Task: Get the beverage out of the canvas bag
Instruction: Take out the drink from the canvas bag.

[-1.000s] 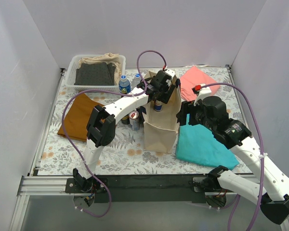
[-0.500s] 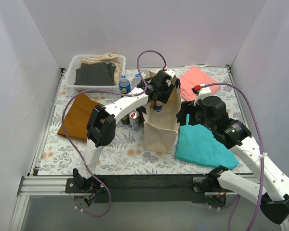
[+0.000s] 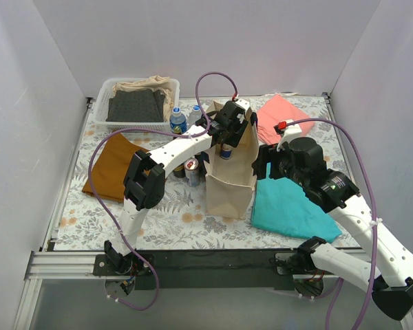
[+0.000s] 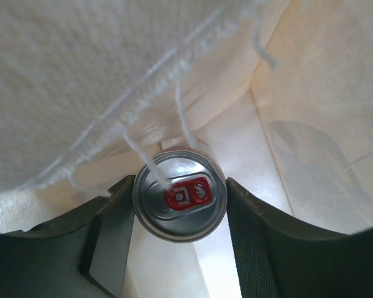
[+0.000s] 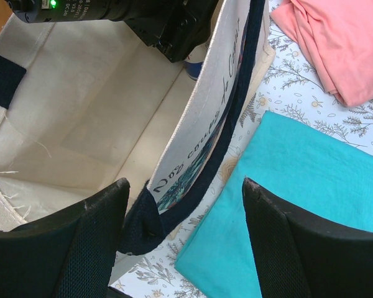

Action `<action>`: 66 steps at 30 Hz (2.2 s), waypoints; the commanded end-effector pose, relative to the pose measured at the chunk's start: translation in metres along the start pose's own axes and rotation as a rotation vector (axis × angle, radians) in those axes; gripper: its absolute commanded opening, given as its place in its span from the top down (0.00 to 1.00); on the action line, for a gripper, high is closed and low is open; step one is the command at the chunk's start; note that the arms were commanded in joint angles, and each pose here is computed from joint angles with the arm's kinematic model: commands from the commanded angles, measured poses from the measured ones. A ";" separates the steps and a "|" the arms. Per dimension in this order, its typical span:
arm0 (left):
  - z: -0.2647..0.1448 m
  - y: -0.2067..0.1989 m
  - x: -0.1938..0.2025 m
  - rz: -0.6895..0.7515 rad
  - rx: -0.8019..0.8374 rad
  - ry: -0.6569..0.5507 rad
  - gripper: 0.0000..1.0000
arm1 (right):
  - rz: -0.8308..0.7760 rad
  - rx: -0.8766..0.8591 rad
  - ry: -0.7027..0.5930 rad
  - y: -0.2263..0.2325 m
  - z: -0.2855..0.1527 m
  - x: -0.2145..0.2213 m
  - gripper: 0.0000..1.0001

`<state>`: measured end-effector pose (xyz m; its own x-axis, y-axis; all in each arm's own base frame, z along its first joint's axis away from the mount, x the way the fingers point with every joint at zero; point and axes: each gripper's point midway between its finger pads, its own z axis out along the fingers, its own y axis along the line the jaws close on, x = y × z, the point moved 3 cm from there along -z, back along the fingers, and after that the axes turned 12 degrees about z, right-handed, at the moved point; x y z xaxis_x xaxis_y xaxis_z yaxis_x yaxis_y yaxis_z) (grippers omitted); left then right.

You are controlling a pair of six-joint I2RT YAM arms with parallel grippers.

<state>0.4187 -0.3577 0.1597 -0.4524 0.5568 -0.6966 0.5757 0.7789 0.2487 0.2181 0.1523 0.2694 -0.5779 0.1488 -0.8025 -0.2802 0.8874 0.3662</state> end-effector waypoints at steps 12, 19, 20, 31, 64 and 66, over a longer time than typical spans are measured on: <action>-0.042 0.015 -0.024 -0.036 -0.005 -0.048 1.00 | -0.002 0.004 -0.031 -0.001 -0.002 -0.006 0.21; -0.074 0.027 -0.054 -0.061 -0.013 -0.141 1.00 | 0.008 0.001 -0.033 0.000 -0.003 -0.007 0.21; -0.077 0.028 -0.056 -0.062 -0.011 -0.147 1.00 | 0.008 0.003 -0.034 0.000 -0.003 -0.007 0.21; -0.097 0.033 -0.071 -0.076 -0.007 -0.193 1.00 | 0.019 0.009 -0.039 -0.002 -0.004 -0.006 0.21; -0.222 0.046 -0.122 -0.180 0.136 -0.473 1.00 | 0.037 0.018 -0.072 -0.001 -0.009 -0.014 0.21; -0.234 0.049 -0.126 -0.189 0.136 -0.509 1.00 | 0.042 0.016 -0.076 -0.001 -0.010 -0.015 0.21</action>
<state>0.3679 -0.3411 0.3159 -0.3605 0.3722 -0.8553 0.6181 0.7821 0.0798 0.2187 0.1493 0.2717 -0.5687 0.1768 -0.8033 -0.2533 0.8915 0.3756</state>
